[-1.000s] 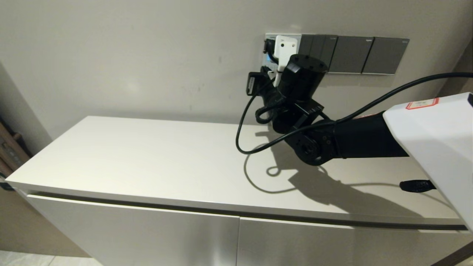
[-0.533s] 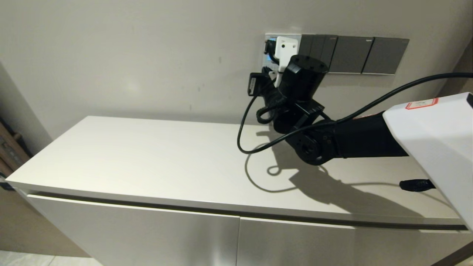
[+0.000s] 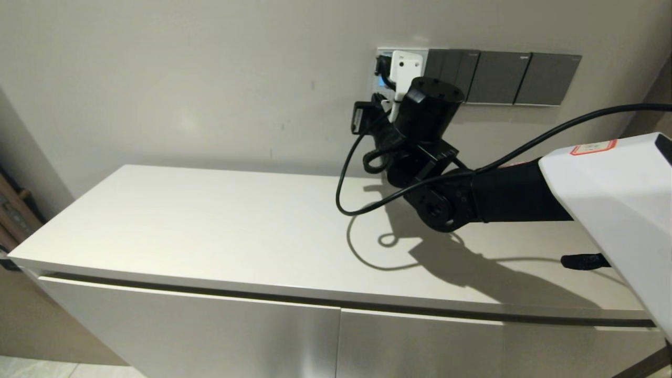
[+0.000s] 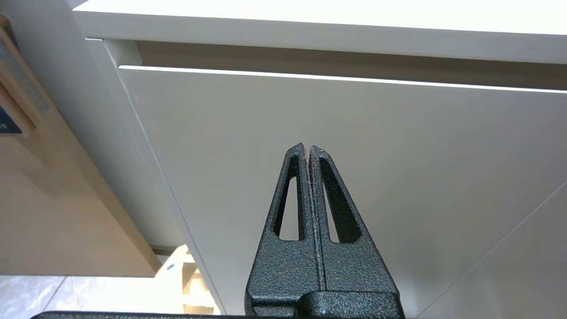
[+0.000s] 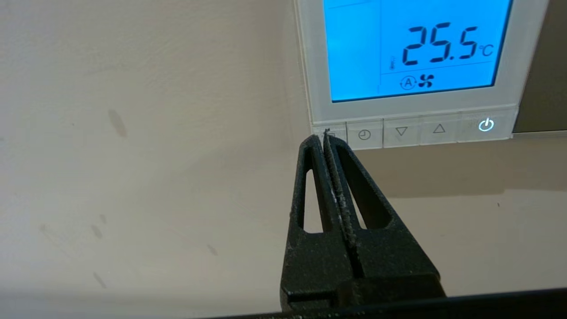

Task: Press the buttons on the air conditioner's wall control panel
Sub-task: Press the temperature increase button

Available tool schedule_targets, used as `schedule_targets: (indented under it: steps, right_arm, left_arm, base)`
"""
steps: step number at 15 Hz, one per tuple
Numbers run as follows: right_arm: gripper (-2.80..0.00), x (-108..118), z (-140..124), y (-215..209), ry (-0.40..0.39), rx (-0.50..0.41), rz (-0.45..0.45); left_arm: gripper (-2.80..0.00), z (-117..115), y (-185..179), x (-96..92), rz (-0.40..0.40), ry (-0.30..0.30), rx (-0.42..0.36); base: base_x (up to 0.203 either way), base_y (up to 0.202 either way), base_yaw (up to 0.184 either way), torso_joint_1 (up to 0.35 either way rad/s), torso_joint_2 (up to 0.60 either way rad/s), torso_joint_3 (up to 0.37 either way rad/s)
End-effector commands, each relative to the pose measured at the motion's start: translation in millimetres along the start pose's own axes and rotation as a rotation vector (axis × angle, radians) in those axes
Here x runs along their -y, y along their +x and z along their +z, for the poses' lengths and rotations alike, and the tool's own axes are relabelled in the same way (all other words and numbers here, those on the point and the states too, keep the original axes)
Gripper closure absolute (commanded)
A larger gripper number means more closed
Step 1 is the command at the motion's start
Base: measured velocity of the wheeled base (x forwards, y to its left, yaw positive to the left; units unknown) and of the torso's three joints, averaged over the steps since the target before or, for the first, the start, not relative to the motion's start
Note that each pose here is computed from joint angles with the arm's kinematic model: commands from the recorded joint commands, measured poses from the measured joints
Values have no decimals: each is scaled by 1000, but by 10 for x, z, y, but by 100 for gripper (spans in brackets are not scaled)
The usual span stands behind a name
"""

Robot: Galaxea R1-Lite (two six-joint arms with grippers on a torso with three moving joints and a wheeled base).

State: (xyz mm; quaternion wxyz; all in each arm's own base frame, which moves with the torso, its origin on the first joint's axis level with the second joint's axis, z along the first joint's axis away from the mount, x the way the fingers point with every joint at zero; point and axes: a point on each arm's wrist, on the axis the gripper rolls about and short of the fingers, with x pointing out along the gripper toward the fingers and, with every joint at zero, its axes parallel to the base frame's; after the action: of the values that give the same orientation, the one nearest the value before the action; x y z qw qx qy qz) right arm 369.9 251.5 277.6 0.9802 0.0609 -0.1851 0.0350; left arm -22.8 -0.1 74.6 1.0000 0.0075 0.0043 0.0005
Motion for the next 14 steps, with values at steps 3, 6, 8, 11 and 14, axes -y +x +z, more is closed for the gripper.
schedule_targets:
  steps: [3,6,8,11,14]
  right_arm:
    - [0,-2,-62,45,-3,4,-8]
    - [0,38,-101,94,-9,5,-21]
    - [0,35,-120,110,-9,6,-22]
    - [0,29,-117,107,-7,9,-20]
    - [0,24,-127,99,-8,5,-19]
  left_arm:
    - [0,0,1,0,1,0,-2]
    - [0,0,1,0,1,0,-2]
    - [0,1,1,0,1,0,-1]
    - [0,0,1,0,1,0,-2]
    - [0,0,1,0,1,0,-2]
  base:
    - [0,0,0,0,0,0]
    - [0,0,0,0,0,0]
    - [0,0,0,0,0,0]
    - [0,0,0,0,0,0]
    - [0,0,0,0,0,0]
